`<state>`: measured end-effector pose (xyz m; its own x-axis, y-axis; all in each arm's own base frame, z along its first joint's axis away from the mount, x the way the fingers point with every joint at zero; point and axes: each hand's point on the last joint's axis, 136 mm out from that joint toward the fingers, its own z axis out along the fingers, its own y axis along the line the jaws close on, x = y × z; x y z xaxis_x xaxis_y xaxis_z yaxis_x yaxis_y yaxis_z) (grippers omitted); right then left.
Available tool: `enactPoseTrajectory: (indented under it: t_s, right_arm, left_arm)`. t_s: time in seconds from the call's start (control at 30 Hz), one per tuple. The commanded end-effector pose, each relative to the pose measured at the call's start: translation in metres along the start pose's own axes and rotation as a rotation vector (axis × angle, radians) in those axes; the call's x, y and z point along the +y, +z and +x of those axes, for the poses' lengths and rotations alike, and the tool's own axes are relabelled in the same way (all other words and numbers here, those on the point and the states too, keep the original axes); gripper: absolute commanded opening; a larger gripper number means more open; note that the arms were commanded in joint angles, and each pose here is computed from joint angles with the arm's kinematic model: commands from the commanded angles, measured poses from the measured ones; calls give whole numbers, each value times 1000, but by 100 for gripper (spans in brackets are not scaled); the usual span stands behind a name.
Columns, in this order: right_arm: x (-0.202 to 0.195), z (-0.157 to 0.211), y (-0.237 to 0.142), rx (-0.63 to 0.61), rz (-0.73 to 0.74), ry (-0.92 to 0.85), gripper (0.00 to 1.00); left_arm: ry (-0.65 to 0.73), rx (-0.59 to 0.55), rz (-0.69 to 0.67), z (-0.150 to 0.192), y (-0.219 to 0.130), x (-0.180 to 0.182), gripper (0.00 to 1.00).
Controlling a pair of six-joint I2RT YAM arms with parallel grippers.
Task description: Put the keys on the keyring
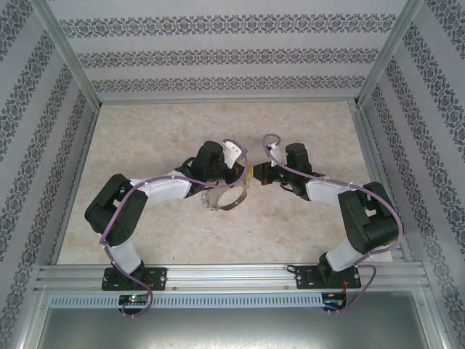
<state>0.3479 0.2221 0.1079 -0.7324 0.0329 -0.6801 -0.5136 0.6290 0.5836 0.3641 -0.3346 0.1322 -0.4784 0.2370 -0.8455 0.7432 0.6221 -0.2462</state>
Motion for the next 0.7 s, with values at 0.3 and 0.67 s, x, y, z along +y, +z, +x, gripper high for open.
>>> enactPoseTrajectory:
  t_s: [0.3, 0.67]
  right_arm:
    - [-44, 2, -43, -99, 205, 107, 0]
    - [-19, 23, -44, -45, 137, 110, 0]
  left_arm:
    - [-3, -103, -102, -32, -23, 5, 99]
    - [-180, -158, -172, -52, -35, 39, 100]
